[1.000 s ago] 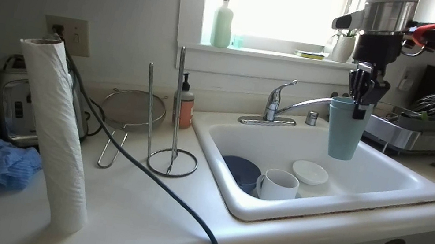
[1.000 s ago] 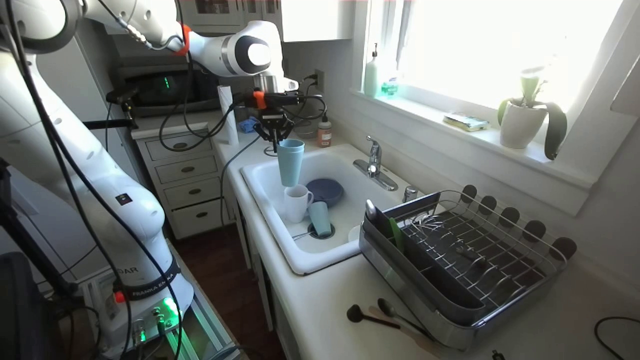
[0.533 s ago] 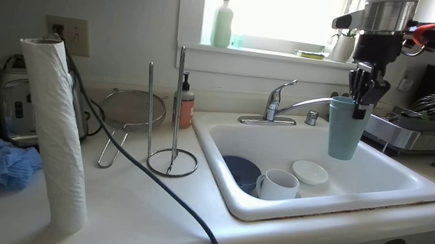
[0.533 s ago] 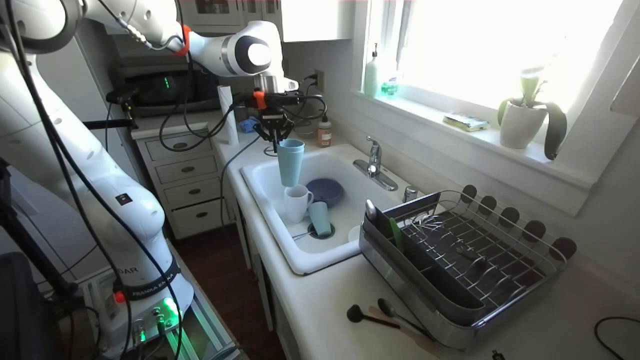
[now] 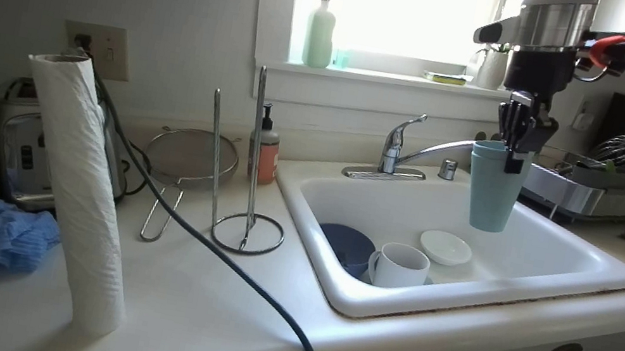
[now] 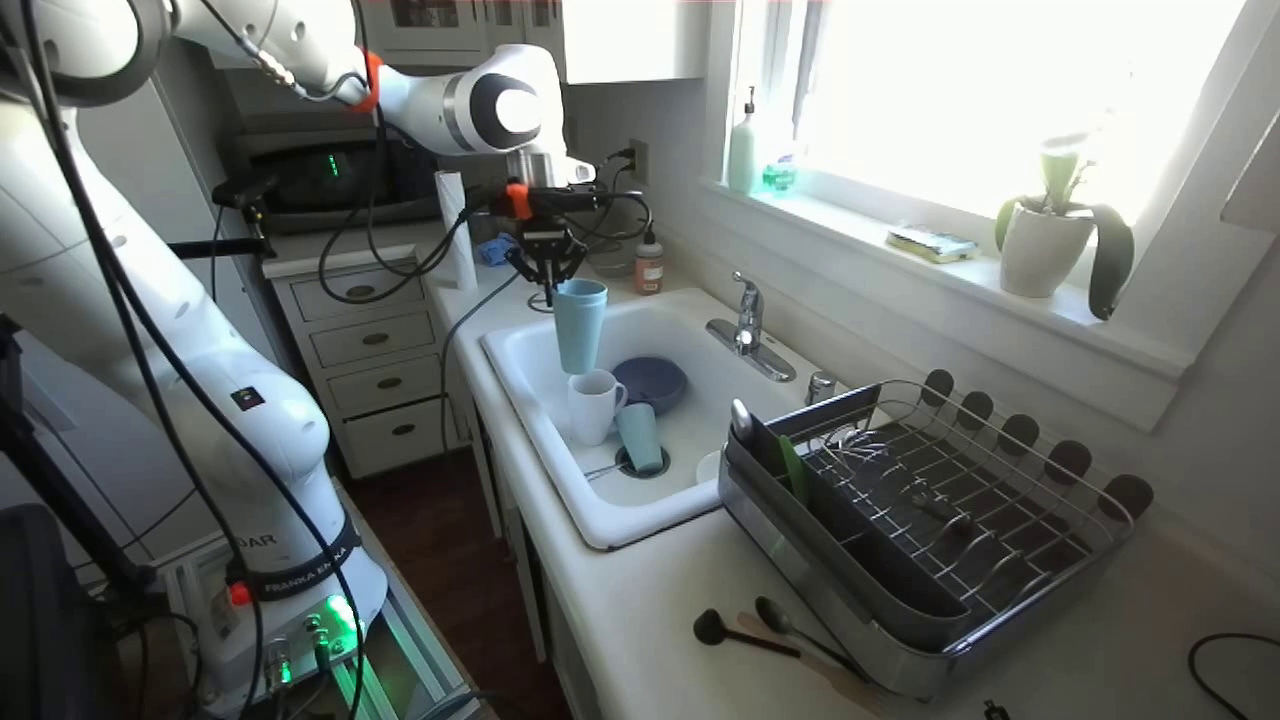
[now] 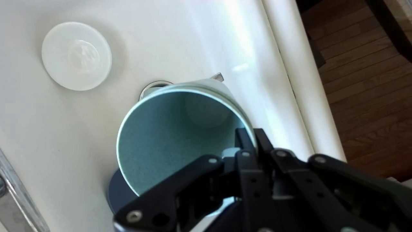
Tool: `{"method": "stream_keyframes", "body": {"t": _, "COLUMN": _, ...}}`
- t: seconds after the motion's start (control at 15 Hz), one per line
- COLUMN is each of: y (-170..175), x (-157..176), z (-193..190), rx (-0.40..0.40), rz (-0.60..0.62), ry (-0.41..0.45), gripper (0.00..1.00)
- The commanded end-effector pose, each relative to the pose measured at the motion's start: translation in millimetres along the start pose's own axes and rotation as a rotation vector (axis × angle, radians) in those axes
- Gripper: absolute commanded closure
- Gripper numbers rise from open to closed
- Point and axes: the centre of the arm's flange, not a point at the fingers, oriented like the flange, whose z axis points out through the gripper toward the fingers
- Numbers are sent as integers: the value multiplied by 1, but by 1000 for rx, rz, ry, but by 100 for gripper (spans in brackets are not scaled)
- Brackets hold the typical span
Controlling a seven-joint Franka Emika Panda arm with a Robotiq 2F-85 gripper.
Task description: Put the two stacked cups on the right inside the white mug in the sink.
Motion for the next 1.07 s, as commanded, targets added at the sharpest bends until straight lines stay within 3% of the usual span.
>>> {"method": "stream_keyframes", "body": {"t": 0.0, "y": -2, "x": 32, "z": -4, "rx": -24, "rz": -42, "ry": 8, "gripper": 98}}
{"method": "stream_keyframes", "body": {"t": 0.27, "y": -4, "x": 65, "z": -9, "rx": -60, "rz": -100, "ry": 36, "gripper": 98}}
{"method": "stream_keyframes", "body": {"t": 0.53, "y": -1, "x": 92, "z": 4, "rx": -15, "rz": -127, "ry": 32, "gripper": 98}}
{"method": "stream_keyframes", "body": {"t": 1.0, "y": 11, "x": 103, "z": 45, "rx": 45, "rz": -84, "ry": 71, "gripper": 98}}
